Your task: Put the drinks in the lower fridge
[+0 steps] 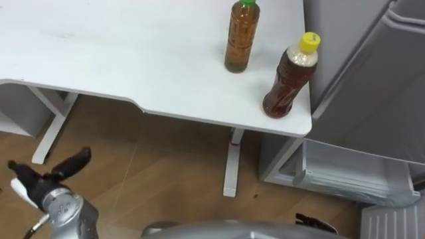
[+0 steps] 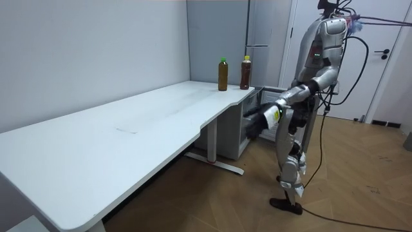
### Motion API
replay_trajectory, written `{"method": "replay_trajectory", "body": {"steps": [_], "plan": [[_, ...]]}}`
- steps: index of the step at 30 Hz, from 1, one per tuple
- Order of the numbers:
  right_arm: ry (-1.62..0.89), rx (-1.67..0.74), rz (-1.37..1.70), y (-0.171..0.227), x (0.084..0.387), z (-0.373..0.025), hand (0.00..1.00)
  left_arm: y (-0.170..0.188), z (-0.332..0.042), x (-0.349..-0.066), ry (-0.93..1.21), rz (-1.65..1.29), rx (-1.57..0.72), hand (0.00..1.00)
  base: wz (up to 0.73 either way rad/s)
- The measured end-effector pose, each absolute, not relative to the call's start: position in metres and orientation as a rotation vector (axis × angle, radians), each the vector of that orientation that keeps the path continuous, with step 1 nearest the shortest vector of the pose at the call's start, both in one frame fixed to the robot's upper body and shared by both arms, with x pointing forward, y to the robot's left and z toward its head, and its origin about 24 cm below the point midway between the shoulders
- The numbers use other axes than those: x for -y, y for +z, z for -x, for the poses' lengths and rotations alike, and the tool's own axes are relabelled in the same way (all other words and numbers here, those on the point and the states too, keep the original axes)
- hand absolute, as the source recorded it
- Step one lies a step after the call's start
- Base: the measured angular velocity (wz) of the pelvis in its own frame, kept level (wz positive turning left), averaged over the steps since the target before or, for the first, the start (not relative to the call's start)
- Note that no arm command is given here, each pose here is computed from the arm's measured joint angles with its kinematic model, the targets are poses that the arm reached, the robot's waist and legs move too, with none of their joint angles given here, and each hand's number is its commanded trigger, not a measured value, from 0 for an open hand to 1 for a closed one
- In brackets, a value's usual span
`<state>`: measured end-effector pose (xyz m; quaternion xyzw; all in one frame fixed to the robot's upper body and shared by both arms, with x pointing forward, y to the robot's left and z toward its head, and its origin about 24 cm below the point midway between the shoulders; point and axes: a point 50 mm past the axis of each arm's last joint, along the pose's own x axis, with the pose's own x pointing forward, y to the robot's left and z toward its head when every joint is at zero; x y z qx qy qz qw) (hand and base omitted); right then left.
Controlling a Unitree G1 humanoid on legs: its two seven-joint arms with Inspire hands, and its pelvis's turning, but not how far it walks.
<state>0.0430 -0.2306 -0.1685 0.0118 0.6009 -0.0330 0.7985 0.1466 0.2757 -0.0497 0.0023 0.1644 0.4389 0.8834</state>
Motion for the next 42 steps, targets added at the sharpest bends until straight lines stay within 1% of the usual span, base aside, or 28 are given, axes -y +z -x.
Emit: {"method": "replay_trajectory", "body": {"steps": [4,7,9,11,17,26,32,42], "plan": [[-0.072,-1.276,-0.028,-0.168,0.231,-0.043,0.0,-0.008,-0.176,-0.257,0.773,-0.062,-0.121,0.0,0.0],[-0.06,-1.267,-0.032,-0.168,0.23,-0.045,0.0,0.01,-0.192,-0.241,0.654,-0.077,-0.029,0.0,0.04],[-0.052,-1.265,-0.029,-0.168,0.229,-0.047,0.0,0.02,-0.197,-0.233,0.599,-0.065,0.016,0.0,0.02],[-0.044,-1.264,-0.034,-0.168,0.229,-0.048,0.0,0.041,-0.202,-0.222,0.531,-0.053,0.107,0.0,-0.02],[-0.036,-1.262,-0.034,-0.169,0.227,-0.051,0.0,0.071,-0.209,-0.206,0.386,-0.073,0.243,0.0,0.0],[-0.047,-1.266,-0.04,-0.169,0.227,-0.055,0.0,0.094,-0.221,-0.183,0.208,-0.07,0.346,0.0,-0.02],[-0.041,-1.261,-0.038,-0.168,0.226,-0.058,0.0,0.123,-0.226,-0.162,0.026,-0.036,0.471,0.0,-0.09],[-0.034,-1.249,-0.041,-0.168,0.224,-0.064,0.0,0.121,-0.226,-0.143,-0.201,0.109,0.427,0.0,-0.06]]}}
